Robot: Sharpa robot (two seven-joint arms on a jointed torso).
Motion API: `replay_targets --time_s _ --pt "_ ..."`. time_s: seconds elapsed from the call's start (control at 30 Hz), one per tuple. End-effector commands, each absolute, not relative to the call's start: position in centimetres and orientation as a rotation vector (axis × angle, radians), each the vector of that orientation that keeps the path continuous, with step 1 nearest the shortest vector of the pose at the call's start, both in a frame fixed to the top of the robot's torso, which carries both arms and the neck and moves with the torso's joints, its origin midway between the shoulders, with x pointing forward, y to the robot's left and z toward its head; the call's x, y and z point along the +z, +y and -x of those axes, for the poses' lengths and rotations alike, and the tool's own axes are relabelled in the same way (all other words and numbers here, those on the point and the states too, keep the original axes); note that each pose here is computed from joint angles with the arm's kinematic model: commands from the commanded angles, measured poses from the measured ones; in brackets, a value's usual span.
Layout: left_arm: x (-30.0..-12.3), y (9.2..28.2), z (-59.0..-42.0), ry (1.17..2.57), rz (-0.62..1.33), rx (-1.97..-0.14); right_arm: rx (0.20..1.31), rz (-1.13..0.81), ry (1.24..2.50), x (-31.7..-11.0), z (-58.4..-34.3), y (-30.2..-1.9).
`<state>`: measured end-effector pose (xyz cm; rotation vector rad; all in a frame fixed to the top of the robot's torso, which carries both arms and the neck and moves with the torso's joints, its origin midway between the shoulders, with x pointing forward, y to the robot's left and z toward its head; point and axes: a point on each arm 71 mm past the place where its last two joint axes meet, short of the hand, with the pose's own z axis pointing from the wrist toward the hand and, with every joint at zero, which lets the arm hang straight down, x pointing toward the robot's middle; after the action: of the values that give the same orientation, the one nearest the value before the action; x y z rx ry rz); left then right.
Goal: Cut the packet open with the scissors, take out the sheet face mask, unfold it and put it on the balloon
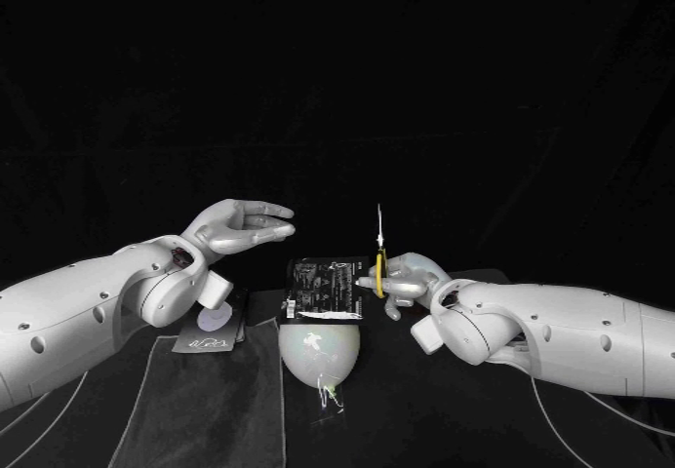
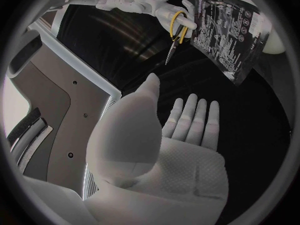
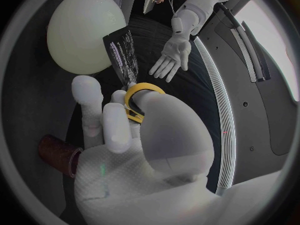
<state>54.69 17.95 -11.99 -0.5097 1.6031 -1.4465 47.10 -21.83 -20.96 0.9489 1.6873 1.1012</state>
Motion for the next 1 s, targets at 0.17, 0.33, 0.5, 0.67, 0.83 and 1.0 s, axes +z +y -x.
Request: replay_targets --time_s 0.17,0.33,0.5,0.67,0.83,1.0 --pt "-11.6 17.2 -55.4 1.610 0.331 -1.310 1.095 -0.881 1.690 -20.7 -47.1 -21.5" --pt "-11.6 16.1 -56.0 1.655 0.212 -1.237 1.092 -0.870 1.677 -20.6 -47.0 -21.4" --pt "-12.0 15.0 -56.2 1.732 0.100 -1.153 1.086 -0.865 1.656 -20.4 -47.0 -21.4" --pt "-12.5 14.6 -56.4 1.789 0.057 -1.103 1.087 -0.854 1.638 -20.3 -47.0 -21.3" --pt "-13.1 14.0 -56.4 1.840 0.021 -1.076 1.088 -0.840 1.622 -20.1 -46.9 -21.1" --pt "-13.5 13.4 -56.1 1.898 -0.027 -1.060 1.086 -0.834 1.610 -20.0 -46.8 -21.1"
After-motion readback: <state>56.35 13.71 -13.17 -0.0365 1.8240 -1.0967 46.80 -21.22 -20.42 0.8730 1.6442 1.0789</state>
